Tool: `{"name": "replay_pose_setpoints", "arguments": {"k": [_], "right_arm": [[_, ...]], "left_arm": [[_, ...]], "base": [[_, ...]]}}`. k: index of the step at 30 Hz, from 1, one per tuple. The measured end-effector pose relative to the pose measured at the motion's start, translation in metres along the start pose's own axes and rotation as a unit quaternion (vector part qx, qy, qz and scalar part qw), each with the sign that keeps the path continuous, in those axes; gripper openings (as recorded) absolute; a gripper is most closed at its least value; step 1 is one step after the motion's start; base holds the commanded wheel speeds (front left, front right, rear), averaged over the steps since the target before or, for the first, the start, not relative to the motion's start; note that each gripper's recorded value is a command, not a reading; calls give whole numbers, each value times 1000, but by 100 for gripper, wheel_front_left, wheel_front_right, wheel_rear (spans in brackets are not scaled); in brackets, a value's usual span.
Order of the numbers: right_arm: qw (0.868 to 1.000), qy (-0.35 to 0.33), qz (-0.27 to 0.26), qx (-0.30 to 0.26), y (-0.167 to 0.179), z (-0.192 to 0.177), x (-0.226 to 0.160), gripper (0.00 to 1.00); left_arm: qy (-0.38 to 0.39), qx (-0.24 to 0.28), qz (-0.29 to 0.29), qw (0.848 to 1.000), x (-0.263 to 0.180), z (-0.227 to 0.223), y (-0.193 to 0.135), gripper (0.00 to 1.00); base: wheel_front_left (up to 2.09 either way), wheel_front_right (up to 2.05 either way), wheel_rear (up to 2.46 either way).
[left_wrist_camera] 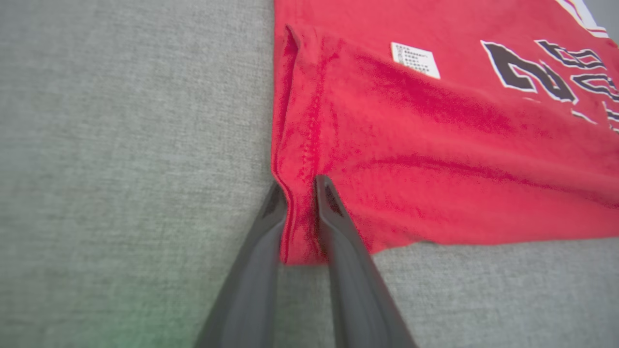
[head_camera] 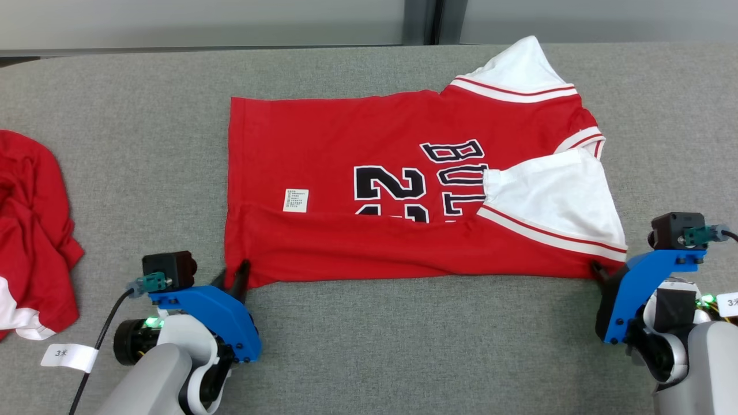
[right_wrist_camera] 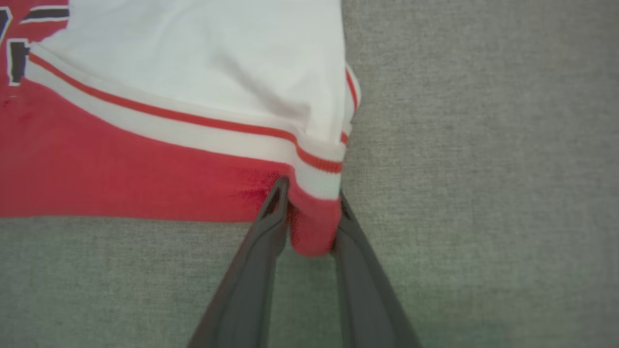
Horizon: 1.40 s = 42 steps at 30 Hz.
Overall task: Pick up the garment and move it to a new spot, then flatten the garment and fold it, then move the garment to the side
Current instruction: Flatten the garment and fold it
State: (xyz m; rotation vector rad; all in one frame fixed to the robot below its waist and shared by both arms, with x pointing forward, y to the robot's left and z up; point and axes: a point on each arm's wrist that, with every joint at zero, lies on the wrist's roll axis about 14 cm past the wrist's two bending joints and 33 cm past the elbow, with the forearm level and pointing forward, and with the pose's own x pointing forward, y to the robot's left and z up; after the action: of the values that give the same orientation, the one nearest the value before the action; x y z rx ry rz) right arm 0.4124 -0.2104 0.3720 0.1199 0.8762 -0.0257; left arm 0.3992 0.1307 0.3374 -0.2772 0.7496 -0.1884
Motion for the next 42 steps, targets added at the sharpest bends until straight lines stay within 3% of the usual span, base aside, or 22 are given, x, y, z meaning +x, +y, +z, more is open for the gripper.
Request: {"name": "replay_pose_setpoints", "arguments": {"k": [13, 30, 31, 32, 33, 38, 42], "right_arm": [[997, -72, -16, -10, -9, 17, -44, 0], [999, 22, -8, 35, -22, -62, -84, 0], [999, 27, -6, 37, -21, -65, -84, 17], [999, 30, -4, 39, -21, -68, -84, 88], [999, 32, 0, 44, -20, -70, -84, 100], [999, 32, 6, 41, -16, -68, -87, 100], [1000, -3, -3, 13, -14, -36, -92, 100]], "left_arm": [[-20, -6, -18, 1000, -24, -6, -7, 0], [54, 15, 9, 998, -92, -47, 9, 0], [52, 16, 11, 998, -93, -46, 10, 11], [51, 17, 12, 998, -93, -46, 9, 47], [51, 19, 15, 998, -94, -45, 10, 100], [43, 24, 21, 999, -95, -38, 12, 100], [17, 29, 8, 999, -91, -11, 7, 100]], "base": [[0, 0, 0], [0, 0, 0], [0, 0, 0], [0, 0, 0], [0, 0, 0], [0, 0, 0], [0, 0, 0]]}}
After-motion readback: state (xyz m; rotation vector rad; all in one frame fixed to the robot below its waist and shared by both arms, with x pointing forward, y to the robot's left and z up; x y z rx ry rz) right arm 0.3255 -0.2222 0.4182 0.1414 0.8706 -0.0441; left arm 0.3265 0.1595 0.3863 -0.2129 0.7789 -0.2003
